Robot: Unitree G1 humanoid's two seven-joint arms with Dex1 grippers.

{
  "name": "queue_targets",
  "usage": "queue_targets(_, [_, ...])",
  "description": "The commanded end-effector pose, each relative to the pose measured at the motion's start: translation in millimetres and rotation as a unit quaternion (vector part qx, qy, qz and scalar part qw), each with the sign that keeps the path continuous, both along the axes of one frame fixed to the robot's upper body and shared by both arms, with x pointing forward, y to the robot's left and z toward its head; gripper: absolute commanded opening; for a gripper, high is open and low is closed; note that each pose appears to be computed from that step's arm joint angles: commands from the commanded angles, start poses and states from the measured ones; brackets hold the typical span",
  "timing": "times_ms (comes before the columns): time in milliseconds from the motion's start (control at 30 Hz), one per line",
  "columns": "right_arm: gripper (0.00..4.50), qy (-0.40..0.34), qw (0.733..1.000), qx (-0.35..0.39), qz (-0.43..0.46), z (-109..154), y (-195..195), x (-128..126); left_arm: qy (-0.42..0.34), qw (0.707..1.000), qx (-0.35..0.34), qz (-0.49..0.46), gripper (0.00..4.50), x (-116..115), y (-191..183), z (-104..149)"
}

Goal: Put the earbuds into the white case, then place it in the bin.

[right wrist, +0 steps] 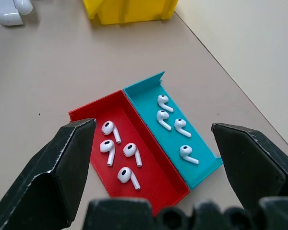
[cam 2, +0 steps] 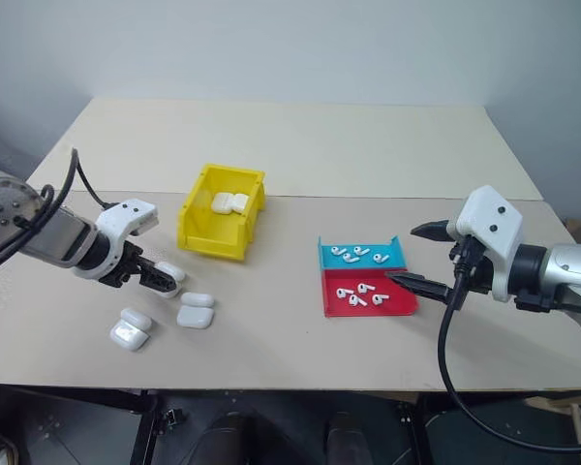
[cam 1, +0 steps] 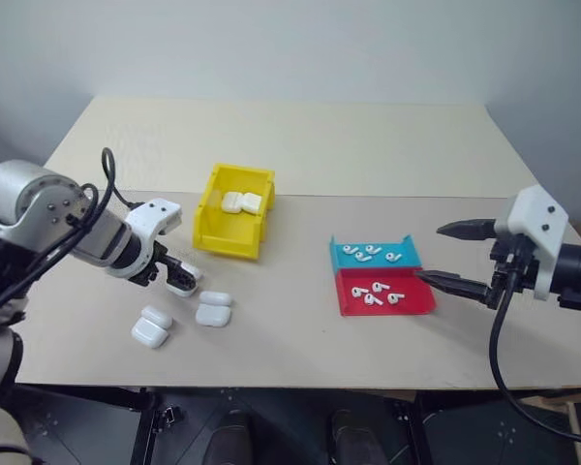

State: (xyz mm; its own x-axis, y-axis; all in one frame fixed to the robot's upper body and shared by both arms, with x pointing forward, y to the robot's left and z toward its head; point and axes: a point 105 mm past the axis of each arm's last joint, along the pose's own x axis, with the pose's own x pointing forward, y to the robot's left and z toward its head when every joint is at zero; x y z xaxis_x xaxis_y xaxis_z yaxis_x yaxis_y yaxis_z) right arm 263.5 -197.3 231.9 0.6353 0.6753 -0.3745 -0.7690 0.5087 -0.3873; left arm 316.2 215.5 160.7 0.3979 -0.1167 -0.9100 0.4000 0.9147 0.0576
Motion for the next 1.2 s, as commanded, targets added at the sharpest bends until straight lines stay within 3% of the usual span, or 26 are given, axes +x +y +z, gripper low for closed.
queue_targets(33, [4.47, -0.011, 1.000, -0.005, 0.001, 12, -2, -3, -0.005, 1.000, 0.005, 0.014, 4.50, 4, 0, 5])
queue_targets(633, [4.47, -0.003, 1.000, -0.010, -0.008, 13, -8, -3, 0.003, 0.998, 0.014, 0.054, 4.50, 24, -14, -14])
queue_targets(1200, [4.47, -0.001, 1.000, -0.010, -0.019, 11, -9, -7, 0.018, 0.999, 0.017, 0.044, 4.50, 15, -10, -21])
